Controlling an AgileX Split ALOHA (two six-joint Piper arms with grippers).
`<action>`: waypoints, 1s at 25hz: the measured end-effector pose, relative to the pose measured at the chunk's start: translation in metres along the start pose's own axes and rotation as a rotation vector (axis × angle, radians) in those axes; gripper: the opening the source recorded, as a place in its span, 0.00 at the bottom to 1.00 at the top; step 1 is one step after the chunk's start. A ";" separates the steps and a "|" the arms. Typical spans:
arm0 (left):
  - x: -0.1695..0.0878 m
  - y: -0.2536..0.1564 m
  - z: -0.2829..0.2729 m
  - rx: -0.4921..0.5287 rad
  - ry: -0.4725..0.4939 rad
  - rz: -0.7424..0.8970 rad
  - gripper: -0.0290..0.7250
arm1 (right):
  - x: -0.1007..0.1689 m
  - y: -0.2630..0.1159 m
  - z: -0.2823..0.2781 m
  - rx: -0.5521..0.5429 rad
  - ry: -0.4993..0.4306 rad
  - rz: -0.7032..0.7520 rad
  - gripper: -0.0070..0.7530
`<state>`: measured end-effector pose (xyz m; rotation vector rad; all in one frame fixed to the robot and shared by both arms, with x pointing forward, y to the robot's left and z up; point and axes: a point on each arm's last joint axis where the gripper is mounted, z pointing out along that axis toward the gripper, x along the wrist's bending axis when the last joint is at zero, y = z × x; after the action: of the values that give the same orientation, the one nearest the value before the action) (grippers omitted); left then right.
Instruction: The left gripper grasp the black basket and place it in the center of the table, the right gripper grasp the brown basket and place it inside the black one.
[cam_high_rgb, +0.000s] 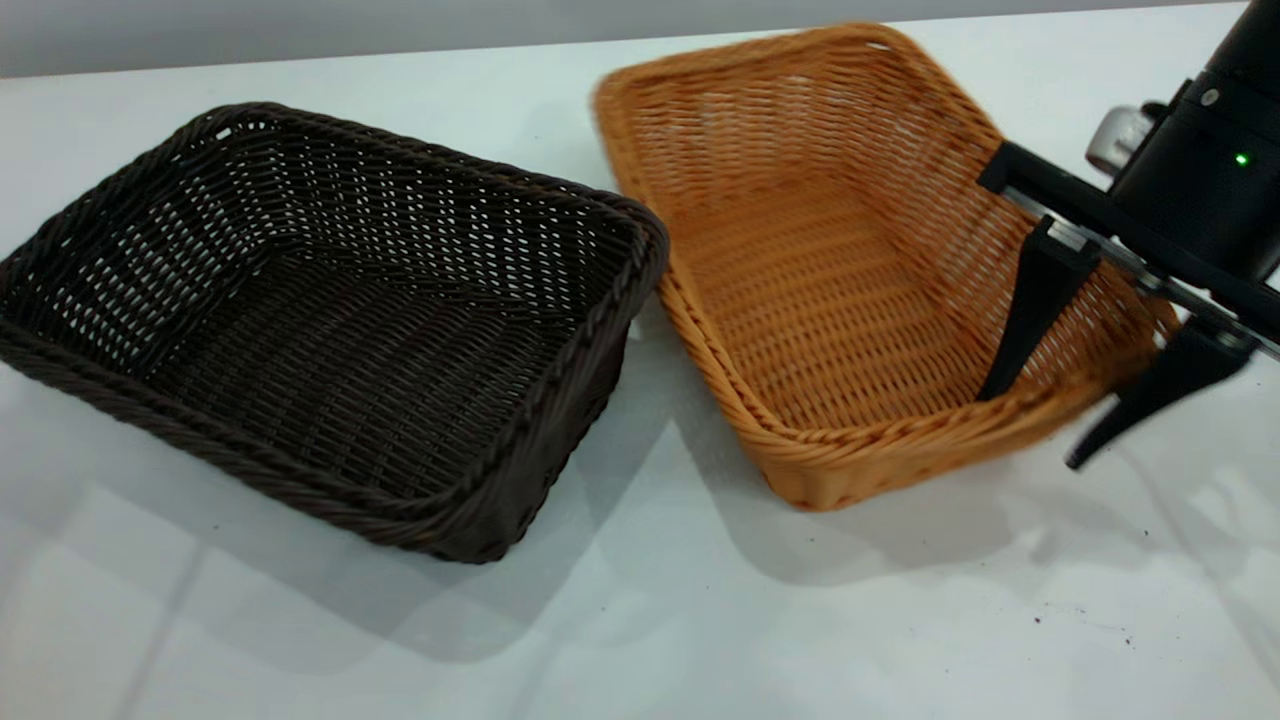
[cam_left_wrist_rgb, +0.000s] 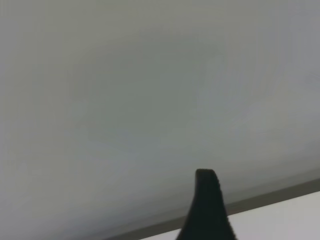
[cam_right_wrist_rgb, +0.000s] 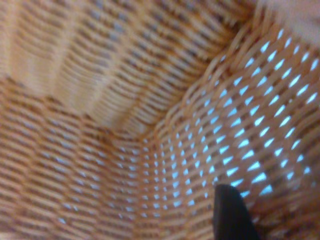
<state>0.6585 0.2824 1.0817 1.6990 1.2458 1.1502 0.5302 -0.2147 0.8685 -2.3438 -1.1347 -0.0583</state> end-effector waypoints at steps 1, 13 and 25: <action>0.000 0.000 0.000 0.000 0.000 0.000 0.67 | 0.000 0.001 0.000 -0.017 0.005 0.000 0.41; 0.000 0.000 0.000 0.005 -0.002 -0.001 0.67 | 0.009 0.023 -0.003 -0.262 0.093 -0.105 0.21; -0.001 -0.003 0.000 0.028 -0.011 -0.002 0.67 | 0.044 0.063 -0.059 -0.534 0.216 -0.324 0.17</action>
<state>0.6575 0.2821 1.0791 1.7223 1.2620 1.1255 0.6169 -0.2434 0.9029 -2.4788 -1.5139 -0.7989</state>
